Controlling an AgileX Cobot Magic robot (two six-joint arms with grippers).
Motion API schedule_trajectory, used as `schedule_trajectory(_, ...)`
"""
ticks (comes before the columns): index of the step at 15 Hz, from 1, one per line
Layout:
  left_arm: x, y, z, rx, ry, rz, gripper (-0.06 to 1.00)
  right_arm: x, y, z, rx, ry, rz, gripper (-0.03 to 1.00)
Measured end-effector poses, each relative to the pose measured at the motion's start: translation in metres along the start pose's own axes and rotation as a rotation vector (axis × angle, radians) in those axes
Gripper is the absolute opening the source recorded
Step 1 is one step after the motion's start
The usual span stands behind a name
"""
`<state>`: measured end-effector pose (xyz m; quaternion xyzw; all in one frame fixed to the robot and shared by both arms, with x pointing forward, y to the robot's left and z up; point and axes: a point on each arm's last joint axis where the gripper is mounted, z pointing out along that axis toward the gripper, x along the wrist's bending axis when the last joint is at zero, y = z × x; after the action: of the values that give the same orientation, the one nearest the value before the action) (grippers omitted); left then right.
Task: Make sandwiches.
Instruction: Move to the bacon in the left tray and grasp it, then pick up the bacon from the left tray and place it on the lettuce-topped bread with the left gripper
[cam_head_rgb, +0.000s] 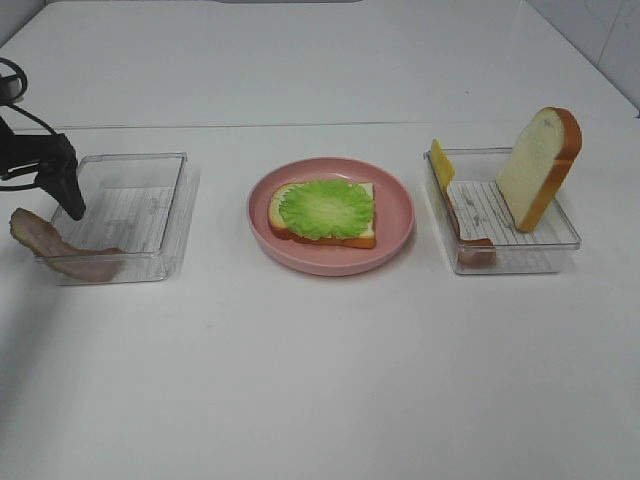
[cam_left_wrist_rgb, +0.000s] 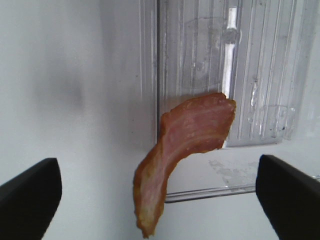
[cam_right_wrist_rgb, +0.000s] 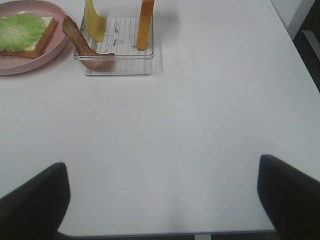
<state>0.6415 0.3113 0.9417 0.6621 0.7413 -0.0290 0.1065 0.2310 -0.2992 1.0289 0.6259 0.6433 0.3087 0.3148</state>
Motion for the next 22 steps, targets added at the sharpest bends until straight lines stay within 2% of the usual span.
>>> schedule_trajectory(3,0.001,0.001,0.007,0.005,-0.005,-0.009,0.96,0.000,0.000,0.000,0.000,0.000,0.000,0.98)
schedule_trajectory(5,0.001,0.001,0.007,0.005,-0.008,-0.010,0.85,0.000,0.000,0.000,0.000,0.000,0.000,0.98)
schedule_trajectory(6,0.000,0.001,0.007,0.005,-0.011,-0.013,0.75,0.000,0.000,0.000,0.000,0.000,0.000,0.98)
schedule_trajectory(7,0.000,0.001,0.007,0.005,-0.012,-0.013,0.69,0.000,0.000,0.000,0.000,0.000,0.000,0.98)
schedule_trajectory(8,0.000,0.001,0.007,0.004,-0.019,-0.018,0.46,0.000,0.000,0.000,0.000,0.000,0.000,0.98)
schedule_trajectory(9,-0.001,0.001,0.007,0.004,-0.021,-0.020,0.41,0.000,0.000,0.000,0.000,0.000,0.000,0.98)
schedule_trajectory(12,-0.001,0.001,0.007,0.005,-0.025,-0.022,0.09,0.000,0.000,0.000,0.000,0.000,0.000,0.98)
schedule_trajectory(13,-0.001,0.001,0.007,0.007,-0.025,-0.022,0.02,0.000,0.000,0.000,0.000,0.000,0.000,0.98)
schedule_trajectory(19,-0.002,0.000,0.006,0.016,-0.031,-0.029,0.00,0.000,0.000,0.000,0.000,0.000,0.000,0.98)
schedule_trajectory(22,-0.007,0.001,-0.015,-0.035,-0.046,-0.027,0.00,0.000,0.000,0.000,0.000,0.000,0.000,0.98)
